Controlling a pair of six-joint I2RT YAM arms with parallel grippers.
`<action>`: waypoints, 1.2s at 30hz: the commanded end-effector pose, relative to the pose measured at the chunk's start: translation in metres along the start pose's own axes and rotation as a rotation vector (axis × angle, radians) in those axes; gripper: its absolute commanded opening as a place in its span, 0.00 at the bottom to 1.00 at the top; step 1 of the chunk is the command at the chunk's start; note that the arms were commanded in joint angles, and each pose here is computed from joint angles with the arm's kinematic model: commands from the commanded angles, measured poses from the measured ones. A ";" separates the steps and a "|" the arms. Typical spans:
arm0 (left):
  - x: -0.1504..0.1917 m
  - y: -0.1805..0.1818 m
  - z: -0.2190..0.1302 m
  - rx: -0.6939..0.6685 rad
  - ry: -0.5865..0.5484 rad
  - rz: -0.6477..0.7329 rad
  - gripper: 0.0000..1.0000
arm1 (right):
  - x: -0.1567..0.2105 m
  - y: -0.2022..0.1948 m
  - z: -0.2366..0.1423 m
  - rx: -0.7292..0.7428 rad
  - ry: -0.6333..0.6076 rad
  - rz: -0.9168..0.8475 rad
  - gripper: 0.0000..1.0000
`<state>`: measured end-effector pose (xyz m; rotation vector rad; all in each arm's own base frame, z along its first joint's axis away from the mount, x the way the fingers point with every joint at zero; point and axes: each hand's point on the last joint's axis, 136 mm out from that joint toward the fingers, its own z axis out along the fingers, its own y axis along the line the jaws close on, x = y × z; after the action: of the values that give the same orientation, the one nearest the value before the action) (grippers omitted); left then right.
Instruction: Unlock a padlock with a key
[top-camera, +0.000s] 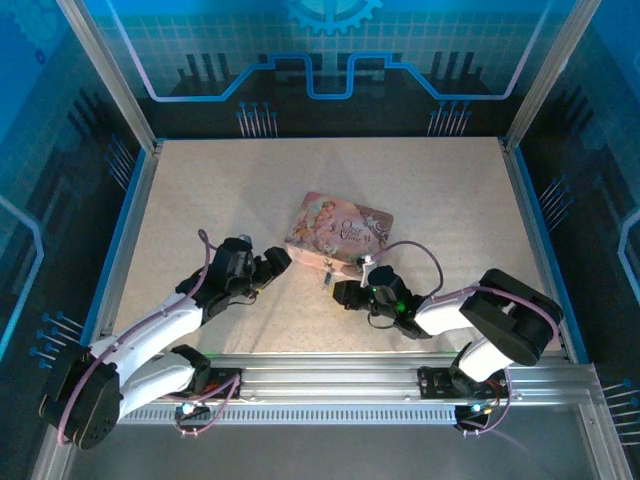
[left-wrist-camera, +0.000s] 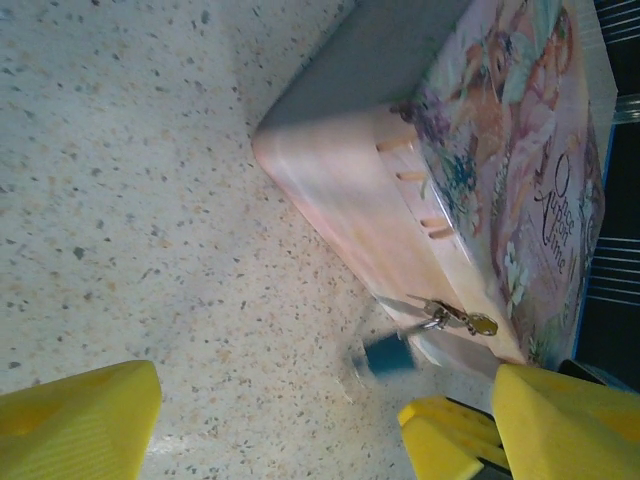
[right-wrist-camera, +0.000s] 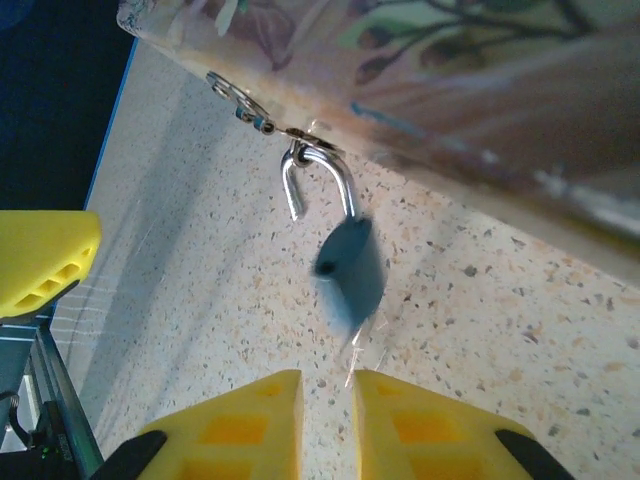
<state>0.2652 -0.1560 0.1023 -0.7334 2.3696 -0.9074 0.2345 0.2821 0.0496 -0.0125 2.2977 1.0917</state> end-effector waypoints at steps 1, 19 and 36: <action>-0.008 -0.009 -0.005 0.015 0.002 0.046 0.89 | 0.010 -0.022 -0.008 0.073 0.031 0.018 0.28; -0.071 -0.050 0.036 -0.021 0.067 0.363 0.99 | -0.040 0.004 -0.048 -0.061 -0.040 -0.096 0.76; -0.064 -0.013 0.094 -0.158 0.226 0.377 0.85 | -0.070 0.002 -0.038 -0.079 -0.075 -0.199 0.85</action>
<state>0.3869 -0.1695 0.0810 -0.2242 2.6210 -0.6687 0.2577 0.2369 0.0867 -0.1541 2.2216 1.0666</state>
